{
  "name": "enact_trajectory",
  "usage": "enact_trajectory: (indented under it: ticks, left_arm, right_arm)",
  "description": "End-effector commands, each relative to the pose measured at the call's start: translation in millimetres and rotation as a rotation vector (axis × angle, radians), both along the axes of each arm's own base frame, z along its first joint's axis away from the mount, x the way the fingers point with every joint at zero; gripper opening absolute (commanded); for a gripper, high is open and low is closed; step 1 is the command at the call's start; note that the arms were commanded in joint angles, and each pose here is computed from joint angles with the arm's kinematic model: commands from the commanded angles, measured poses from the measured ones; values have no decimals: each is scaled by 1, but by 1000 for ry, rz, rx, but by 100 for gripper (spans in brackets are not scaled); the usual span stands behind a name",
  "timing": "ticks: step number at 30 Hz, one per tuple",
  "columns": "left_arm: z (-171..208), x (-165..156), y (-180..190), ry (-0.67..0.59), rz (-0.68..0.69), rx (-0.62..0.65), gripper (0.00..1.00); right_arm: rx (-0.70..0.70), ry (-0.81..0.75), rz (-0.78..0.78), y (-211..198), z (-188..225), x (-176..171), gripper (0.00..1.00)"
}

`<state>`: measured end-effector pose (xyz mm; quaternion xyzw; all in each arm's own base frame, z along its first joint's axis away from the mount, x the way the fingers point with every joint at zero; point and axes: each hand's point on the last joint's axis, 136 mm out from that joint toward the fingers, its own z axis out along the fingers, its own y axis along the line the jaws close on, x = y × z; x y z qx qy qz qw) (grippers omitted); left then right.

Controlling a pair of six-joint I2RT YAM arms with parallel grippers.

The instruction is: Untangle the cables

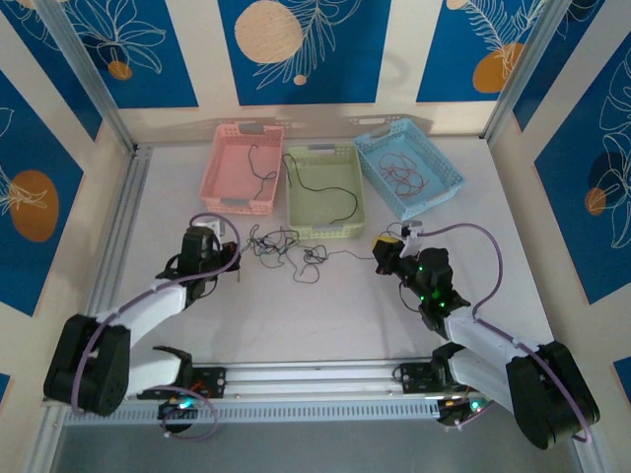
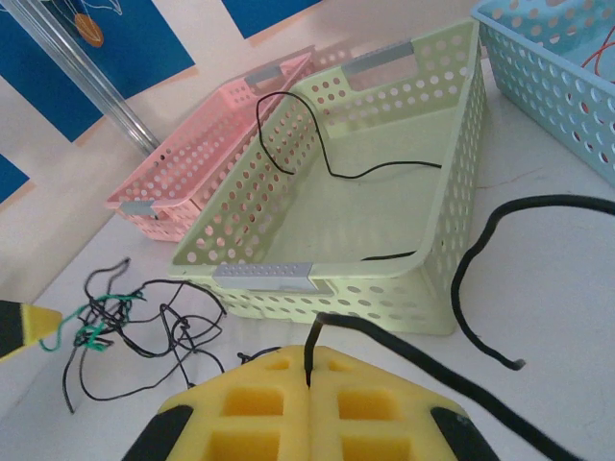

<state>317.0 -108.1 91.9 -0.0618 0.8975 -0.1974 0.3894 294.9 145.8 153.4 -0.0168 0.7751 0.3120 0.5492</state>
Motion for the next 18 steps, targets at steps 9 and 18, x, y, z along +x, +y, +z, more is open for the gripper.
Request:
enact_trajectory:
  ticks: [9,18]
  left_arm:
    - [165,-49,23,-184,-67,145,0]
    - [237,-103,114,-273,176,546,0]
  right_arm:
    - [-56,11,-96,-25,19,-3,0]
    - [-8,263,-705,-156,-22,-18,0]
